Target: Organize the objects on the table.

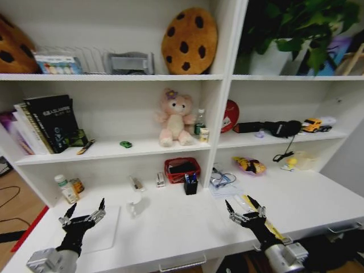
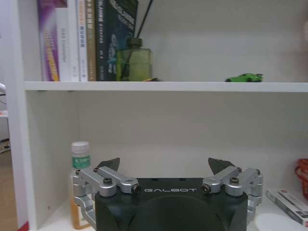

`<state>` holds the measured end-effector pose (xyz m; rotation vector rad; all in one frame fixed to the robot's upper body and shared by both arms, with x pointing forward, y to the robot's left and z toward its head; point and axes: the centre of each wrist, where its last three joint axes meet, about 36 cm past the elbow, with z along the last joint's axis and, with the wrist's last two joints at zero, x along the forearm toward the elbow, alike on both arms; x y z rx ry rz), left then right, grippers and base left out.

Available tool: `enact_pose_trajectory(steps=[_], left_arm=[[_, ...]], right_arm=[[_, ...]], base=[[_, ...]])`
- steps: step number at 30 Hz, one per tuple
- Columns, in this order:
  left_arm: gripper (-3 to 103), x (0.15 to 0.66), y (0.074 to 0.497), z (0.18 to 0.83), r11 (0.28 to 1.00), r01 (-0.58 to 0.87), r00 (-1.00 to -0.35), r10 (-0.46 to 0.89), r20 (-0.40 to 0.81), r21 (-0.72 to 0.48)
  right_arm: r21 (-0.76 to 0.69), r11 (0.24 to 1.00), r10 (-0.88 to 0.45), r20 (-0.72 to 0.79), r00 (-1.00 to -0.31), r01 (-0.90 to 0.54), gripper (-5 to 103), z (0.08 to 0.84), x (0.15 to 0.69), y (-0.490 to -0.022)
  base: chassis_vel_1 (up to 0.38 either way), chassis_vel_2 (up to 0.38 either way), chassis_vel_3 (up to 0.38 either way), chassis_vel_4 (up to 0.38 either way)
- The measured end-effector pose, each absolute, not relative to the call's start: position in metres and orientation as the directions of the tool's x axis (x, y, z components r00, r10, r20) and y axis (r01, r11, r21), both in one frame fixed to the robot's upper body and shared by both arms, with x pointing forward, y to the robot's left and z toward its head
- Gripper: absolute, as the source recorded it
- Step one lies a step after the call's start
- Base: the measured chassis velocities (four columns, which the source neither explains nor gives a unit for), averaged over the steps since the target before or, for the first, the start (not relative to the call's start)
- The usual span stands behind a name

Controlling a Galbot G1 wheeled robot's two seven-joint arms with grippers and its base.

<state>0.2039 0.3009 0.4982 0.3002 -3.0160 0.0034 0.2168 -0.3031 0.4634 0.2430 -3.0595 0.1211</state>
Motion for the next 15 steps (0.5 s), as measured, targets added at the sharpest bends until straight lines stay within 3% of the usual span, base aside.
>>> enact_pose_trajectory(steps=[7,15], left_arm=[[100,0.2039,0.3009,0.4981,0.980,-0.197,-0.974,-0.197,0.110,0.009],[100,0.2039,0.3008,0.4981,0.981,-0.196,-0.974,-0.196,0.110,0.008]], right_arm=[[-0.073,0.984,-0.155,0.075,-0.985,-0.160,100,0.4634,0.2169,-0.3030],[-0.073,0.984,-0.155,0.075,-0.985,-0.160,100,0.4634,0.2170,-0.3032]], base=[[0.277,0.266,-0.256,-0.298],[0.026,0.013,0.018,-0.034]])
